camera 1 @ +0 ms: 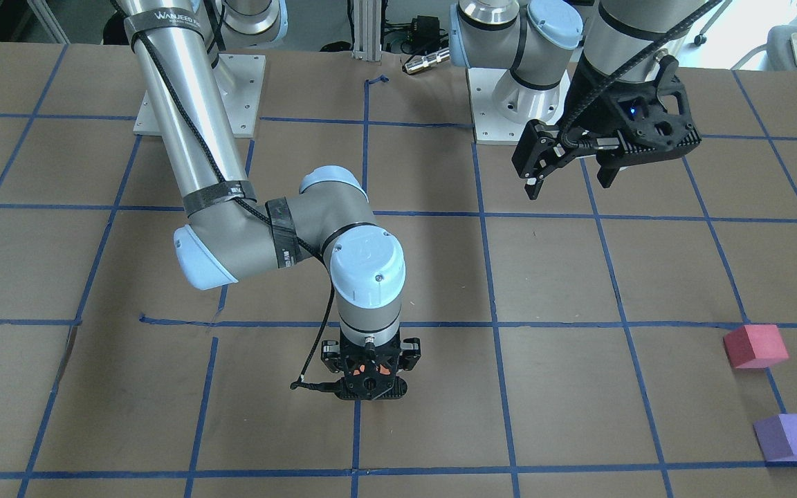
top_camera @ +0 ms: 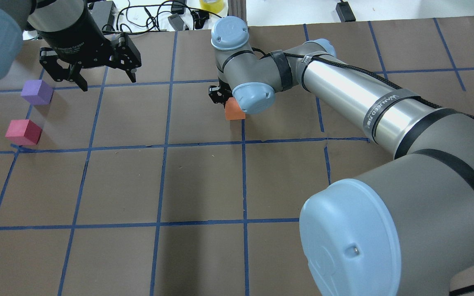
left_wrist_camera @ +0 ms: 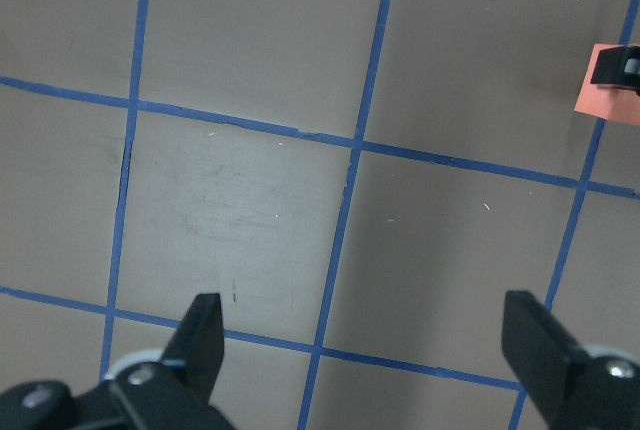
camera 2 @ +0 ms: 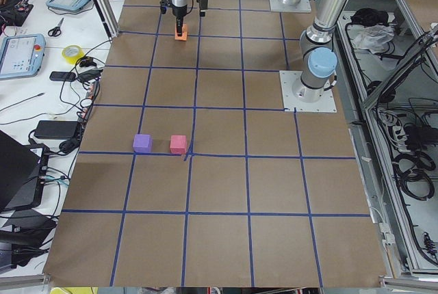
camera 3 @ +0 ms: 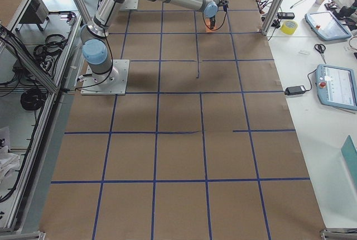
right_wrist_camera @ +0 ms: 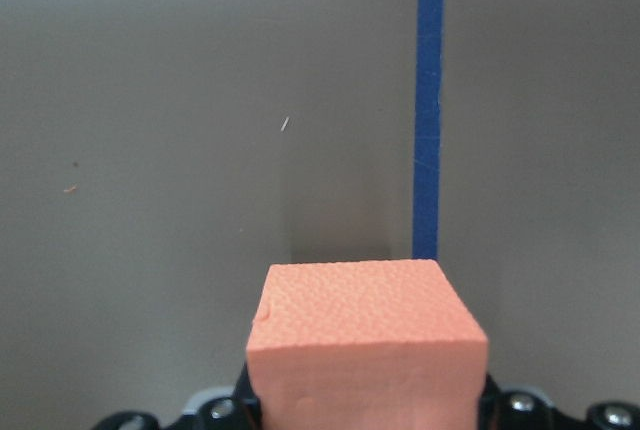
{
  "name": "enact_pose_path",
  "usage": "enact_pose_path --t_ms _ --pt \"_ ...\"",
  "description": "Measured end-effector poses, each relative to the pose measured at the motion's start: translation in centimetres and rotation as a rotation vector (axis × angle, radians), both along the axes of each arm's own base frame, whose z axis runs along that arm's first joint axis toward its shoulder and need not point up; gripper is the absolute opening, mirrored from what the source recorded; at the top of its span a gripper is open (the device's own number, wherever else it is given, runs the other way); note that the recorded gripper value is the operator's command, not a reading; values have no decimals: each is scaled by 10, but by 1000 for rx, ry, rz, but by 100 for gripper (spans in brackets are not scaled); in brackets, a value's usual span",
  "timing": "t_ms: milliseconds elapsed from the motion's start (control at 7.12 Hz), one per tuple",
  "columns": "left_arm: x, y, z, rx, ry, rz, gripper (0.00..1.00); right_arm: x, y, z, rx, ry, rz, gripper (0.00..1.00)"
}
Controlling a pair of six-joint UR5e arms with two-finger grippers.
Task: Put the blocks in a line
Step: 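Carry the orange cube toward the table center and release it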
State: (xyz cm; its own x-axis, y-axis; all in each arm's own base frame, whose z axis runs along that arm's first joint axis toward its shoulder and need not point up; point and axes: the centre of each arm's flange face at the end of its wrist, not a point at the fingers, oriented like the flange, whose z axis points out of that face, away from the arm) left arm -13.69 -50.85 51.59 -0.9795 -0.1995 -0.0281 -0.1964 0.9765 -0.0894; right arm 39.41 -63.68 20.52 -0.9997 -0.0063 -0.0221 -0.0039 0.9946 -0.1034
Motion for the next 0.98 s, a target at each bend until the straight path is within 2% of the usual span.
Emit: enact_pose_path --t_ms 140,281,702,983 --pt "3 -1 2 -5 3 6 100 1 -1 -6 4 -2 -9 80" --pt "5 -2 1 -5 6 11 100 1 -1 -8 5 -2 -13 100" --pt "7 -1 -1 4 9 14 100 1 -2 3 -8 -9 -15 100" --pt "8 -2 -4 12 7 16 100 -23 -10 65 -55 -33 -22 100"
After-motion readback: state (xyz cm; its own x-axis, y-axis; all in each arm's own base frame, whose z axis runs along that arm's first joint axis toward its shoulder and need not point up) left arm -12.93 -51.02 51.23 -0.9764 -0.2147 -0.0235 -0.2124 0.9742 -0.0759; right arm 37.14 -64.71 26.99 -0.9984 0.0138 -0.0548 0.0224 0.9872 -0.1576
